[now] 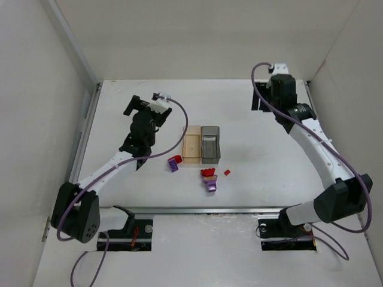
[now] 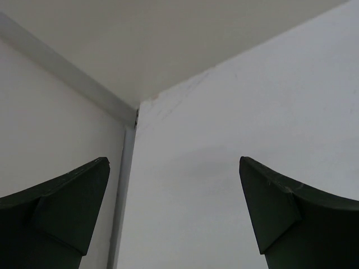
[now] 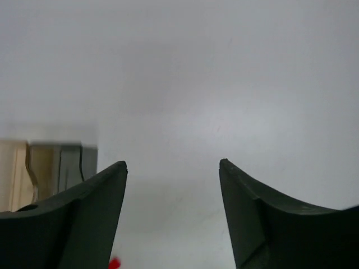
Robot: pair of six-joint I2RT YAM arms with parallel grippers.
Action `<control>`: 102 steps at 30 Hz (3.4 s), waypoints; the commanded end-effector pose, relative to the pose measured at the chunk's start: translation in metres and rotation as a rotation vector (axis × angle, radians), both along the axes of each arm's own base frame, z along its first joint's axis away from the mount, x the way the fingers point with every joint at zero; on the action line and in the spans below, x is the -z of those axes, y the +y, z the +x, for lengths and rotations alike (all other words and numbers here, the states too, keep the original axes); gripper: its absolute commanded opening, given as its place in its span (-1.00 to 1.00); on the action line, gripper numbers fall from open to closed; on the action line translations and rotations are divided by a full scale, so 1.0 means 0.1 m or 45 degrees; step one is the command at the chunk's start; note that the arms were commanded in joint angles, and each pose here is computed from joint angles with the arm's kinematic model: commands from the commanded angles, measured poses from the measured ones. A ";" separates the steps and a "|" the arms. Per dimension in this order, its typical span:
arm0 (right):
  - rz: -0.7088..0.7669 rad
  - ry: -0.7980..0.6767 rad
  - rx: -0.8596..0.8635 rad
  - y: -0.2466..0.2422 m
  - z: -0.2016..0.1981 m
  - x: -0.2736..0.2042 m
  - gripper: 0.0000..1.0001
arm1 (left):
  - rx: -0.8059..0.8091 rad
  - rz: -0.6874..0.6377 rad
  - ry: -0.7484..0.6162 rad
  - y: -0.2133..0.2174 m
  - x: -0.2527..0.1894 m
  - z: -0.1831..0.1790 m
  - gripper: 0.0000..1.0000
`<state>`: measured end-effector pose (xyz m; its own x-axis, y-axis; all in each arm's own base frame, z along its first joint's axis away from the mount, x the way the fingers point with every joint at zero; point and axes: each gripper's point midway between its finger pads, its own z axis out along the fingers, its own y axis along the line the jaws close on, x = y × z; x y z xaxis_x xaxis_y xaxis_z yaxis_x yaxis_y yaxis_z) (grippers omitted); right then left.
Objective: Sort the legos into containers by color
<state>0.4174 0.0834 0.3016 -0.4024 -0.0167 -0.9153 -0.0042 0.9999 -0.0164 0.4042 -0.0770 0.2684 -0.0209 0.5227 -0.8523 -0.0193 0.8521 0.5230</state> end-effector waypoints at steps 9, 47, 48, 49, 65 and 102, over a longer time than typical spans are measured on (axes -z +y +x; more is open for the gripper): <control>0.579 0.835 0.088 0.92 -1.22 1.88 0.39 | -0.244 -0.116 0.334 0.07 0.58 -0.35 1.00; 0.658 1.050 0.650 1.25 -1.85 3.02 0.19 | -0.154 -0.092 0.371 -0.21 0.95 -1.00 1.00; 0.668 1.043 0.644 1.28 -1.82 2.99 0.19 | -0.143 -0.091 0.371 -0.24 0.95 -1.01 1.00; 0.649 1.036 0.657 1.25 -1.81 3.03 0.19 | -0.142 -0.091 0.371 -0.24 0.95 -1.01 1.00; 0.554 1.008 0.750 0.94 -2.00 3.08 -1.00 | -0.128 -0.127 0.424 -0.26 1.05 -1.07 1.00; 0.054 0.606 -0.701 2.02 -0.29 2.01 -0.64 | 0.686 0.179 0.917 -0.98 1.85 -1.27 0.89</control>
